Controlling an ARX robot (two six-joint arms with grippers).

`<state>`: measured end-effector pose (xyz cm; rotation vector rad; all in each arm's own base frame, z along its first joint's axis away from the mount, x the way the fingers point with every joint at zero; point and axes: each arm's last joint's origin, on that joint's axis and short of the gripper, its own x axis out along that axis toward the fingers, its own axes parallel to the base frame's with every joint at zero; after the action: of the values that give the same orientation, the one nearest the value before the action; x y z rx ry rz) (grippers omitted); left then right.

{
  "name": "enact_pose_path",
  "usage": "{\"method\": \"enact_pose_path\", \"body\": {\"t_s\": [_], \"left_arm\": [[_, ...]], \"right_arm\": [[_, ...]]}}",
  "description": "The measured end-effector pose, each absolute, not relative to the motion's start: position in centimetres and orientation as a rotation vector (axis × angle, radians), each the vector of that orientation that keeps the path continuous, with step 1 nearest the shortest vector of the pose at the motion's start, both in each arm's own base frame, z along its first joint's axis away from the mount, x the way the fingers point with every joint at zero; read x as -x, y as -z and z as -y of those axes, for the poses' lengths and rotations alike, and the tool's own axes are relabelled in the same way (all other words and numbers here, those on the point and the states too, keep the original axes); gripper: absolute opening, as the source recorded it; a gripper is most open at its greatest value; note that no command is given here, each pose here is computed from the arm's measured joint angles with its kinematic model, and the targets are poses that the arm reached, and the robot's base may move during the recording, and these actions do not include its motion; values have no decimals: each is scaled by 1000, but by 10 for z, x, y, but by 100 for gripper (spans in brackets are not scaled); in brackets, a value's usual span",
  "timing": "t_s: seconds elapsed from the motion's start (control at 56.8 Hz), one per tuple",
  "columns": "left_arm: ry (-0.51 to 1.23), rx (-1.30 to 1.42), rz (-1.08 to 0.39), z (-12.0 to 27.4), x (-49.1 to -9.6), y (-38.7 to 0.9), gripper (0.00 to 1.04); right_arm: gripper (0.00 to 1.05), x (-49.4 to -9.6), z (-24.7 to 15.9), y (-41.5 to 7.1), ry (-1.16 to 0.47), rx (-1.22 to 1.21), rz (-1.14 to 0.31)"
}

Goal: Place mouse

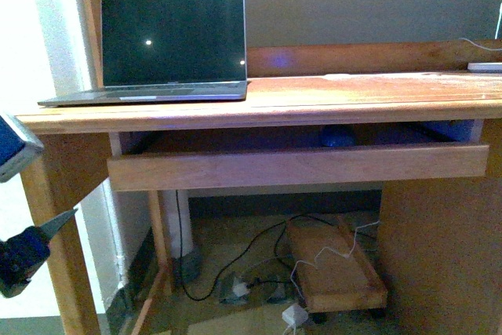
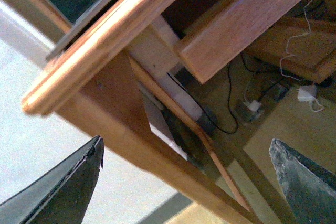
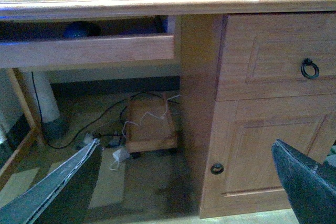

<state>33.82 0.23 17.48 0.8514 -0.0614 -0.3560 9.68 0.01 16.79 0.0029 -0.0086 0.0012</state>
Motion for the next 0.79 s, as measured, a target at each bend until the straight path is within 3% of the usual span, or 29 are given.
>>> {"method": "enact_pose_path", "body": {"t_s": [0.476, 0.793], "left_arm": [[498, -1172, 179, 16, -396, -154, 97], [480, -1306, 219, 14, -437, -148, 97]], "right_arm": [[97, -97, 0, -168, -1, -3, 9], [97, -97, 0, -168, -1, -3, 9]]}}
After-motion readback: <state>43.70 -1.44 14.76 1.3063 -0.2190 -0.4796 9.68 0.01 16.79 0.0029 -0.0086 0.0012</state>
